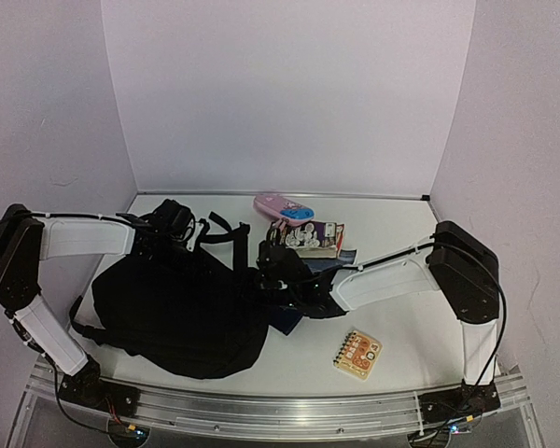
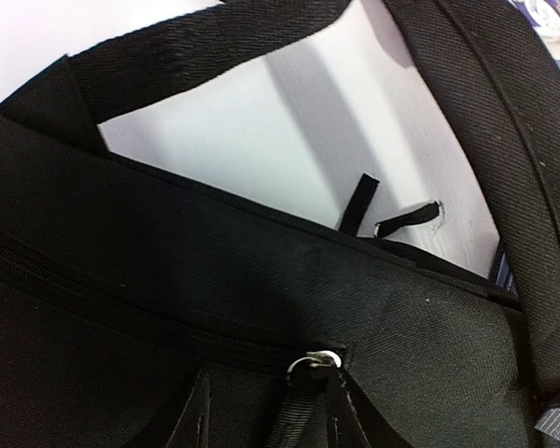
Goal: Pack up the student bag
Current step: Unzip the student bag at the center of the board.
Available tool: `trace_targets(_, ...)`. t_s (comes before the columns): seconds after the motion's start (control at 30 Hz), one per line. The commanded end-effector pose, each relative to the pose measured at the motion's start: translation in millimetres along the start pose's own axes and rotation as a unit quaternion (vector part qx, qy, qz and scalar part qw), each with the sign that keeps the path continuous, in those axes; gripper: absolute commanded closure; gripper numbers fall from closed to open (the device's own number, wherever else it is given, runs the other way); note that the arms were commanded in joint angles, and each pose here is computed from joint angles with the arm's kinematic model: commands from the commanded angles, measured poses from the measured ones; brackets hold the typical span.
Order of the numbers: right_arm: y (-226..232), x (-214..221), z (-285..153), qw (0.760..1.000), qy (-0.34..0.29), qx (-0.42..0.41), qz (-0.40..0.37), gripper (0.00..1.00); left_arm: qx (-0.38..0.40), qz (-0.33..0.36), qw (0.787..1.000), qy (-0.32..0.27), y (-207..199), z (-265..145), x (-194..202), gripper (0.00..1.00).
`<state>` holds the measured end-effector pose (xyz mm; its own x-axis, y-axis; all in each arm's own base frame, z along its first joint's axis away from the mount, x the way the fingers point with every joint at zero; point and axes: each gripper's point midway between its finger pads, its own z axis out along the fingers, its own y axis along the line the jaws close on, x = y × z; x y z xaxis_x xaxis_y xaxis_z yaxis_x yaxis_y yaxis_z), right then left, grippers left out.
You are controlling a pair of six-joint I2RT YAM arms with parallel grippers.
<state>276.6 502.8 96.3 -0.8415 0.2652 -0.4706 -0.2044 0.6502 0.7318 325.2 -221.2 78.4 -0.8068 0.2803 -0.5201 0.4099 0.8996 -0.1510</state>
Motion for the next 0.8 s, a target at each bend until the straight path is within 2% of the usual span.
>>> trace_targets(0.0, -3.0, 1.2, 0.6, 1.0, -0.003, -0.001, 0.003, 1.0, -0.012, 0.018, 1.0, -0.004, -5.9, -4.4, -4.1, 0.59)
trace_targets(0.17, -4.7, 0.2, -1.1, 1.0, -0.005, 0.0, 0.004, 1.0, -0.053, 0.034, 0.998, 0.006, -0.4, -2.1, 3.3, 0.69)
trace_targets(0.47, -12.6, -2.0, -6.9, 1.0, -0.015, 0.012, 0.001, 1.0, -0.109, 0.011, 0.994, -0.008, 16.9, -9.6, -1.4, 0.99)
trace_targets(0.63, -24.4, 1.7, -10.5, 1.0, -0.015, 0.025, 0.001, 1.0, -0.158, -0.007, 0.987, -0.034, 31.5, -26.0, -16.9, 1.0)
trace_targets(0.77, -34.1, 6.1, -13.3, 0.999, -0.011, 0.035, 0.003, 1.0, -0.229, -0.029, 0.973, -0.025, 66.4, -32.5, -23.5, 1.0)
